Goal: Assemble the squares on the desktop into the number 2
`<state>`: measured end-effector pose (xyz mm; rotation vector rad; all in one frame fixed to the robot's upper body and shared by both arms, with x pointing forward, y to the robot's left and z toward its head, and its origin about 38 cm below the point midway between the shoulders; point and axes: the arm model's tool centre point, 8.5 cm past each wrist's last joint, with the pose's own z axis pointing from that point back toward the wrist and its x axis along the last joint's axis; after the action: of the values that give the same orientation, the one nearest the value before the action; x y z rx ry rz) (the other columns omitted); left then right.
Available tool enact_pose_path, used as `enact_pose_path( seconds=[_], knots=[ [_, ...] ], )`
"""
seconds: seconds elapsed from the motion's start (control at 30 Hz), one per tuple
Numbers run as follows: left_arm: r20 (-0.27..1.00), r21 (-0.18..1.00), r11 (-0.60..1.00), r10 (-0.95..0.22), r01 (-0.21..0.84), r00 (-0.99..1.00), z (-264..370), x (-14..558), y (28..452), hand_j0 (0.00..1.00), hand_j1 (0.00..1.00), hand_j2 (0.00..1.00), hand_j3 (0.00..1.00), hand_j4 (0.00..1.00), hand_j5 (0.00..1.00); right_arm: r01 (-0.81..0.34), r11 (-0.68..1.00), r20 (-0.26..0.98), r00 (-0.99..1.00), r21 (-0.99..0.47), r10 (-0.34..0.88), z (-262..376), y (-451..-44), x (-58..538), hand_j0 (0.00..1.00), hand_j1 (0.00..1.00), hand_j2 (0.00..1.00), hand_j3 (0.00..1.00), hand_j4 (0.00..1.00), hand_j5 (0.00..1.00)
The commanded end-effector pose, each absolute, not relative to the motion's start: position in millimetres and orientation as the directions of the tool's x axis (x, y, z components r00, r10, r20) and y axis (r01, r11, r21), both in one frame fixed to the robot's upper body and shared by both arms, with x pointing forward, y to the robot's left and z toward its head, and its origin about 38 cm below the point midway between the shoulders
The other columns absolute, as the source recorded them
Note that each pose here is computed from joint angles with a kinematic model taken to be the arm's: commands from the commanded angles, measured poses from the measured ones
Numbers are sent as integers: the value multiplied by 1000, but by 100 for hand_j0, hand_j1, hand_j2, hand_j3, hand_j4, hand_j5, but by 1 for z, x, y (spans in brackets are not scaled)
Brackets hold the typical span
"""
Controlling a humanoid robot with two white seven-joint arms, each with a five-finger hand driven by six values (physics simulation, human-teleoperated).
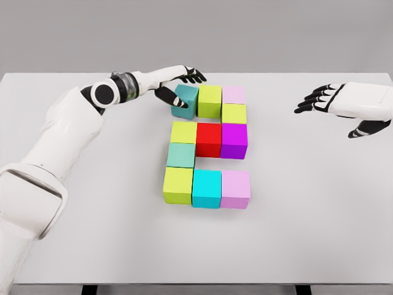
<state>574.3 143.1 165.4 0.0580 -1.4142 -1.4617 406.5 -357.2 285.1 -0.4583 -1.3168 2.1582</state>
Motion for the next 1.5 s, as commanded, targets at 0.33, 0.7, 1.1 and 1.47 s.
enact_pose_path(
  seconds=[0.33, 0.7, 1.1, 1.47],
  knots=[
    [608, 744, 282, -663, 606, -437, 165, 575, 137, 79, 79, 79, 79, 79, 79, -311, -382, -23, -748, -870, 663, 292, -382, 398, 100, 100, 100, 100, 100, 100],
    [615, 735, 296, -671, 610, -416, 165, 578, 137, 79, 79, 79, 79, 79, 79, -293, -374, -31, -751, -880, 660, 297, -379, 401, 100, 100, 100, 100, 100, 100],
    [601, 762, 294, -653, 576, -461, 181, 579, 145, 79, 79, 79, 79, 79, 79, -284, -373, -38, -751, -883, 660, 300, -379, 402, 100, 100, 100, 100, 100, 100],
    [535, 832, 252, -600, 494, -595, 219, 563, 193, 96, 96, 96, 96, 96, 96, -266, -360, -32, -763, -894, 645, 301, -369, 405, 100, 100, 100, 100, 100, 100]
  ],
)
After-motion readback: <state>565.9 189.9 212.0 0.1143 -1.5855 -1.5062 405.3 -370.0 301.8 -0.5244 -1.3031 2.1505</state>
